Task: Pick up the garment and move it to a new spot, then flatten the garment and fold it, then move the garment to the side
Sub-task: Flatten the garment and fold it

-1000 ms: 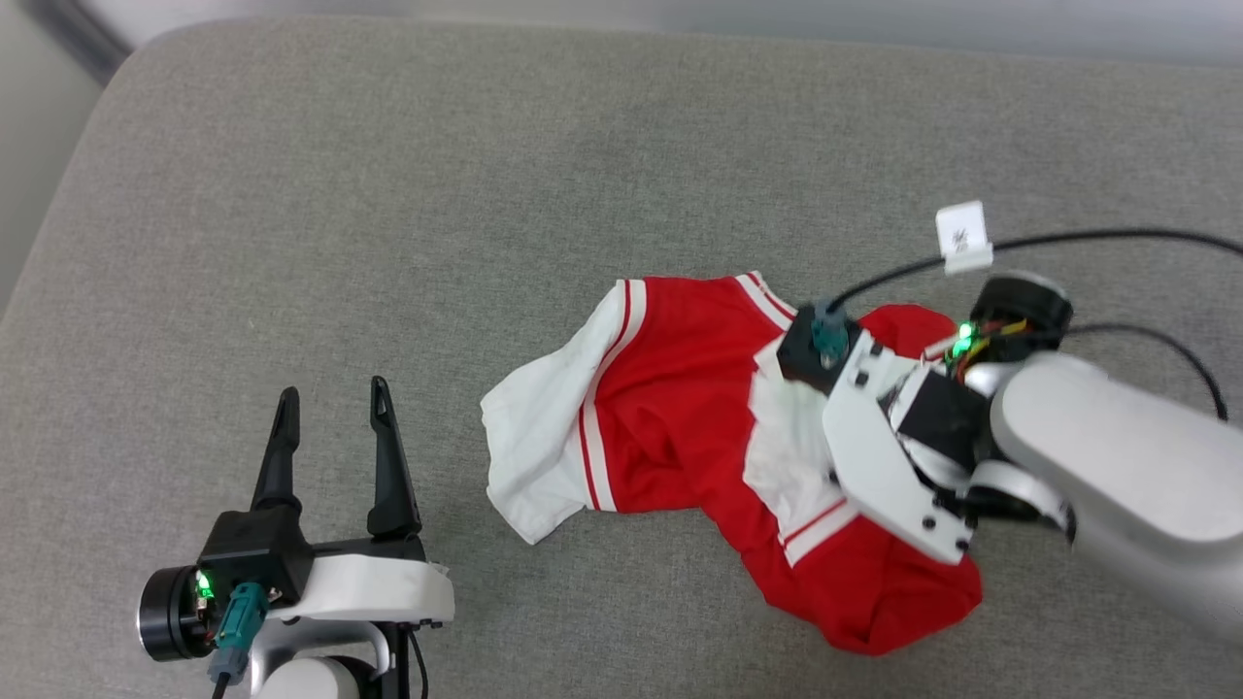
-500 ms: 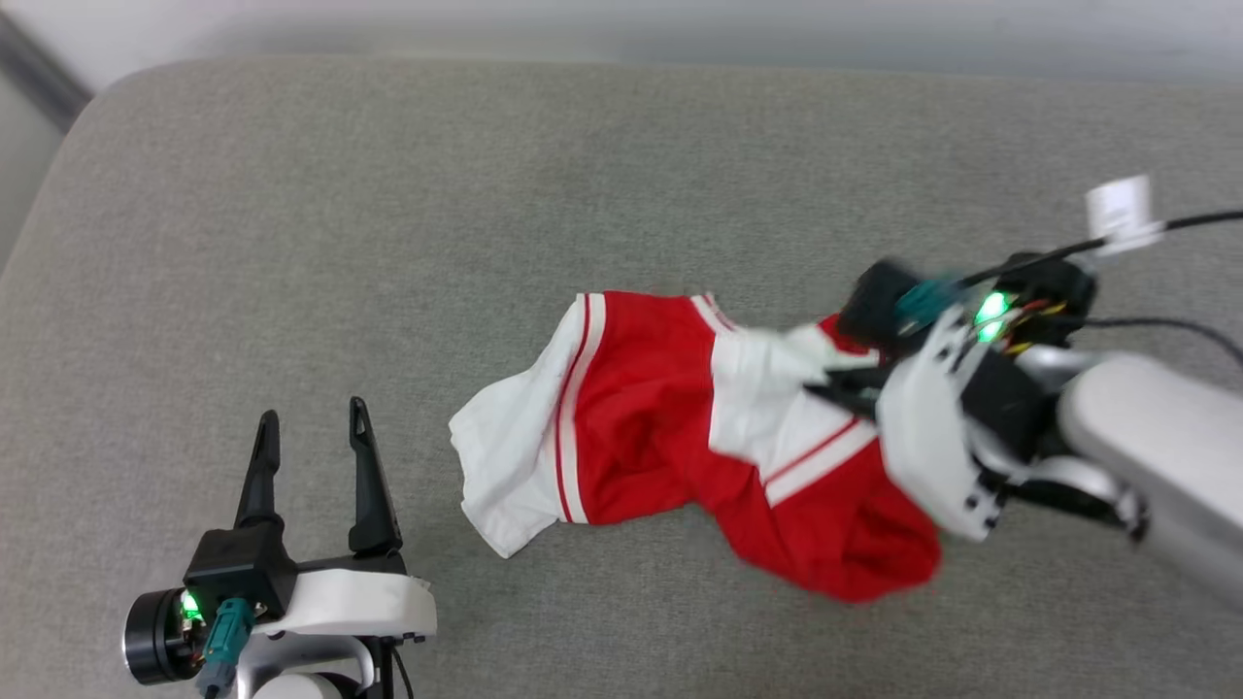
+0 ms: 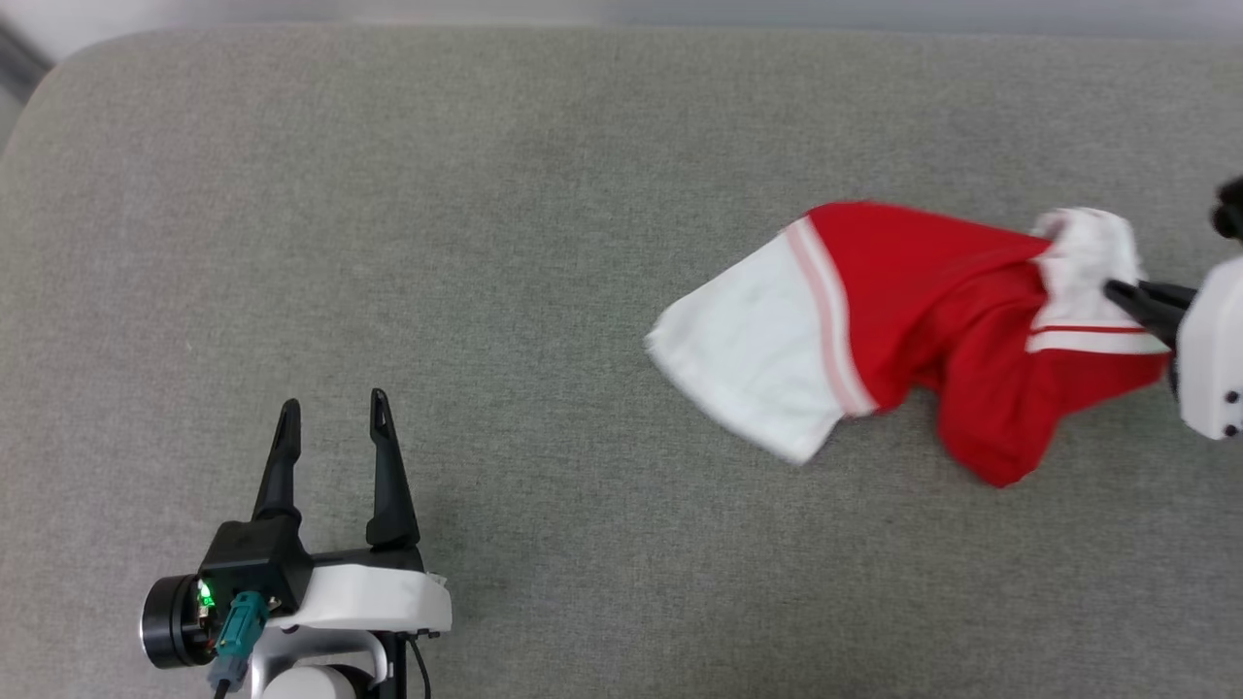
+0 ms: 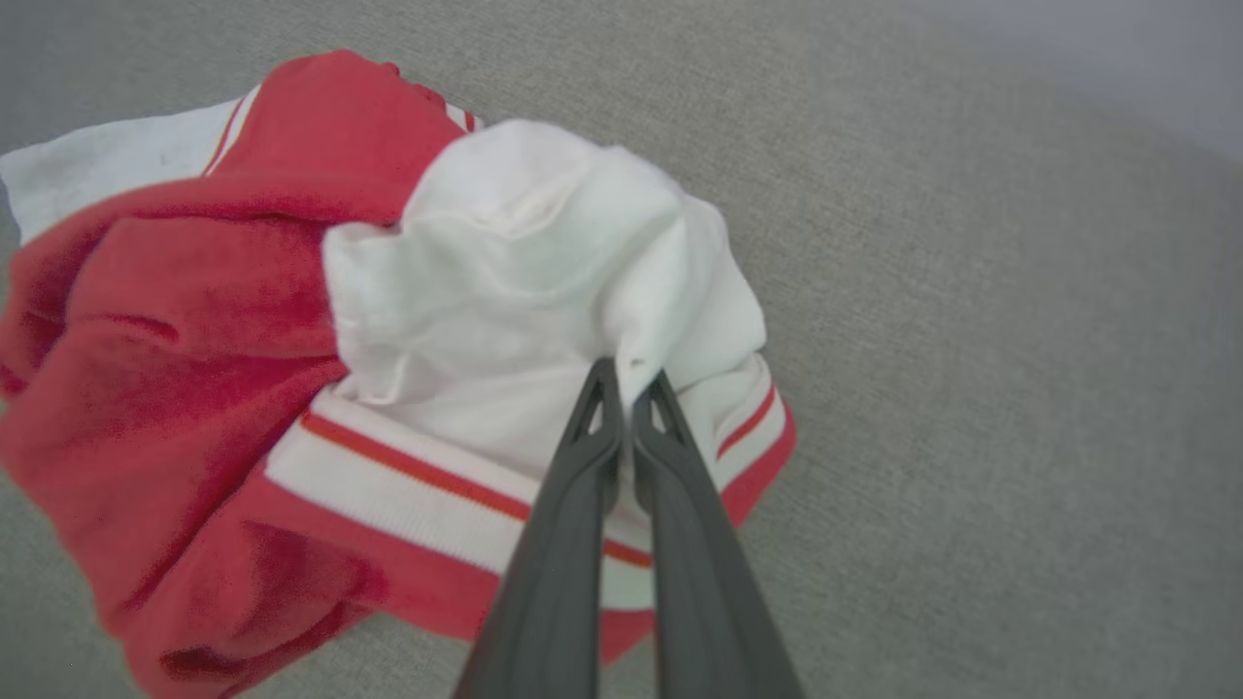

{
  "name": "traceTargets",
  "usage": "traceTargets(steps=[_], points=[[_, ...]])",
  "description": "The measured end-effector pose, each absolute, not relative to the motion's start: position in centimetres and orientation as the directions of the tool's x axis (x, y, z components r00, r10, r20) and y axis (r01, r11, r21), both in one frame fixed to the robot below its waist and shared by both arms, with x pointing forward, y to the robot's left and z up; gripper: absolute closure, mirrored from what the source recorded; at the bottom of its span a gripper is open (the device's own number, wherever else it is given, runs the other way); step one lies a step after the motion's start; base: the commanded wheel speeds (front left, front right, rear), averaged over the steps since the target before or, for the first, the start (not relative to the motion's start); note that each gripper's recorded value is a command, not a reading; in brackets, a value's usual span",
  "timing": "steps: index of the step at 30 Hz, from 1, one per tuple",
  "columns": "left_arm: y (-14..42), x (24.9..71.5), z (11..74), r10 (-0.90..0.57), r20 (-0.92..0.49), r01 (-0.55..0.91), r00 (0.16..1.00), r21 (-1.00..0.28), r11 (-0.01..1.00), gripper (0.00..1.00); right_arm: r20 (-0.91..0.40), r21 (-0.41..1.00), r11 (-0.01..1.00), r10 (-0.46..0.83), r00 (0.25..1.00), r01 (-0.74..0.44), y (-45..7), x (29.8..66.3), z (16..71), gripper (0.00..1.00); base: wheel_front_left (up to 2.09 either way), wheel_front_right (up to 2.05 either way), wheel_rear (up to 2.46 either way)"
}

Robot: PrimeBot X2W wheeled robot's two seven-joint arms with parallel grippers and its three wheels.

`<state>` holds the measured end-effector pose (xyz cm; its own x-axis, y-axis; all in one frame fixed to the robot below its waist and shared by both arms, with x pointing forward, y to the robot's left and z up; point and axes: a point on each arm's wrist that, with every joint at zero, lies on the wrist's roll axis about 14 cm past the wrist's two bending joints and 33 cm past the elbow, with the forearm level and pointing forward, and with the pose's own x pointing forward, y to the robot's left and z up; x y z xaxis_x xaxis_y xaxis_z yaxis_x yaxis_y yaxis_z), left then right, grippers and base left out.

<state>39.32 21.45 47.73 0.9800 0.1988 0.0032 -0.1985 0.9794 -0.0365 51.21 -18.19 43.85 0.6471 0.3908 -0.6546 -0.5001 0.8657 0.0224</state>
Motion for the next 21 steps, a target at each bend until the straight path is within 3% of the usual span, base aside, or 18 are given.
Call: traceTargets(steps=[5, 7, 11, 12, 13, 14, 21], points=[[21.9, 39.3, 46.6, 0.213, -0.030, -0.214, 0.977, -0.028, 0.977, 0.00, -0.726, 0.046, 0.942, 0.260, 0.636, -0.332, -22.6, 51.1, 39.5, 1.00, 0.00, 0.00, 0.00], [21.9, 39.3, 46.4, 0.211, -0.037, -0.212, 0.977, -0.027, 0.977, 0.00, -0.755, 0.043, 0.952, 0.231, 0.614, -0.304, -23.4, 50.5, 38.0, 1.00, 0.00, 0.00, 0.00], [22.0, 39.5, 46.2, 0.213, -0.041, -0.214, 0.976, -0.025, 0.977, 0.00, -0.737, 0.045, 0.958, 0.224, 0.638, -0.284, -23.4, 50.6, 37.9, 1.00, 0.00, 0.00, 0.00], [21.8, 39.4, 46.1, 0.209, -0.042, -0.210, 0.977, -0.024, 0.977, 0.00, -0.722, 0.038, 0.958, 0.223, 0.655, -0.284, -23.4, 50.7, 38.2, 0.95, 0.00, 0.00, 0.00], [21.7, 39.4, 46.2, 0.204, -0.042, -0.205, 0.978, -0.026, 0.978, 0.00, -0.703, 0.031, 0.959, 0.221, 0.676, -0.282, -23.5, 50.9, 38.6, 0.52, 0.00, 0.00, 0.00], [21.5, 39.3, 46.3, 0.197, -0.040, -0.199, 0.980, -0.028, 0.980, 0.00, -0.675, 0.023, 0.960, 0.221, 0.704, -0.280, -23.5, 51.2, 39.4, 0.00, 0.00, 0.00, 0.00], [21.2, 38.7, 47.7, 0.185, -0.003, -0.185, 0.983, -0.032, 0.982, 0.00, -0.396, -0.071, 0.958, 0.228, 0.889, -0.278, -24.2, 52.8, 46.2, 0.00, 0.00, 0.00, 0.00]])
